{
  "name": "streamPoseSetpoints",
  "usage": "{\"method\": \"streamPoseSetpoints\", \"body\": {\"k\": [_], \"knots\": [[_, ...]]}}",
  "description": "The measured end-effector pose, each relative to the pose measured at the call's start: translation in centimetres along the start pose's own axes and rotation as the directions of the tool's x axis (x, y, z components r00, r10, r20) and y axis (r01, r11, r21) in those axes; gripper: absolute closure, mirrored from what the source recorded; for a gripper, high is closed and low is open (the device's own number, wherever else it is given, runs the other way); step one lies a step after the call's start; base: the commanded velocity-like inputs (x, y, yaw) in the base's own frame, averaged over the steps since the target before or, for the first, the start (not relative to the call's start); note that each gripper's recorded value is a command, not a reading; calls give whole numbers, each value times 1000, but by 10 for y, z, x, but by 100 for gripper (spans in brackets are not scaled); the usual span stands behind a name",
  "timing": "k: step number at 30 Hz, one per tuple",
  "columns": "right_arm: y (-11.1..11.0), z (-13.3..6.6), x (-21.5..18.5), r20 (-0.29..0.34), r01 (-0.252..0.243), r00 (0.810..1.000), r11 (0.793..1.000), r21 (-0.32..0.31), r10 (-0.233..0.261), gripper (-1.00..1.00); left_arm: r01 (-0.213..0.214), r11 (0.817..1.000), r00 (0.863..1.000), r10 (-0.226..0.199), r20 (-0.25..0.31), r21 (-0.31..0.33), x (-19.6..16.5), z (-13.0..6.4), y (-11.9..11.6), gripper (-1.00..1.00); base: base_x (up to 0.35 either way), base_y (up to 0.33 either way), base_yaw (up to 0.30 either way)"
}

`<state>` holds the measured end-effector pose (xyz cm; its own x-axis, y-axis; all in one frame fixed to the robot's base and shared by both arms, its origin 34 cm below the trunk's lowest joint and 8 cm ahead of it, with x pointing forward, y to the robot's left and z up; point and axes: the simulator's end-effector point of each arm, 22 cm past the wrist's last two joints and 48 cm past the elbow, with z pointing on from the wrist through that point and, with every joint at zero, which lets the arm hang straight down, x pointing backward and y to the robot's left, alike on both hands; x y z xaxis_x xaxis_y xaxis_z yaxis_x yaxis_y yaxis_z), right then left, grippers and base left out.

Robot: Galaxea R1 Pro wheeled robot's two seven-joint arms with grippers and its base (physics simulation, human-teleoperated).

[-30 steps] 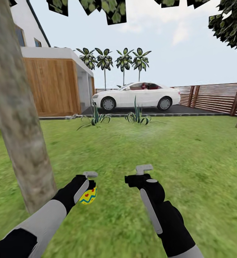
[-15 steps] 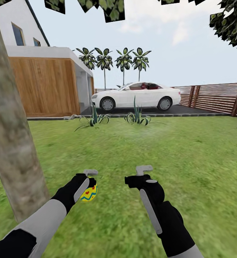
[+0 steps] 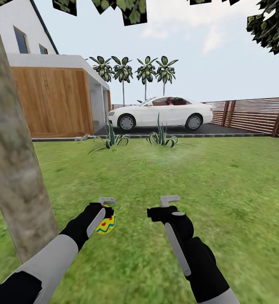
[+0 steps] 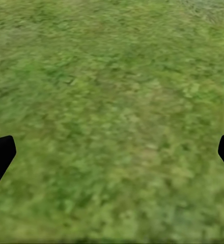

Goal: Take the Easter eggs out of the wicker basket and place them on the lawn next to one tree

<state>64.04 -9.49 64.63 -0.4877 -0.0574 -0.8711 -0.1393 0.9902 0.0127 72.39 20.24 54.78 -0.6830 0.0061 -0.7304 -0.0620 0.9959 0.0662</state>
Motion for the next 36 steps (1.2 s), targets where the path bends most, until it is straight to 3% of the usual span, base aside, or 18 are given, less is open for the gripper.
{"method": "streamPoseSetpoints", "body": {"k": [7, 13, 24, 36], "knots": [[-1, 1, 6, 7, -1, 1000, 1000, 2, 1, -100, 1, 1000, 1000, -1, -1, -1, 9, 4, 0, 100, 0, 0, 0], [-3, -7, -3, 51, -25, 998, 1000, -4, 25, -100, -3, 1000, 999, 3, -38, 3, 25, 18, -1, 100, 0, 0, 0], [-3, 9, 19, 7, -32, 999, 999, -9, 32, -100, -8, 1000, 995, 8, -101, 0, 56, 42, -2, 100, 0, 0, 0], [-3, 28, 43, -45, -37, 998, 999, -12, 37, -100, 1, 1000, 993, -2, -115, -11, 79, 66, -1, 100, 0, 0, 0]]}}
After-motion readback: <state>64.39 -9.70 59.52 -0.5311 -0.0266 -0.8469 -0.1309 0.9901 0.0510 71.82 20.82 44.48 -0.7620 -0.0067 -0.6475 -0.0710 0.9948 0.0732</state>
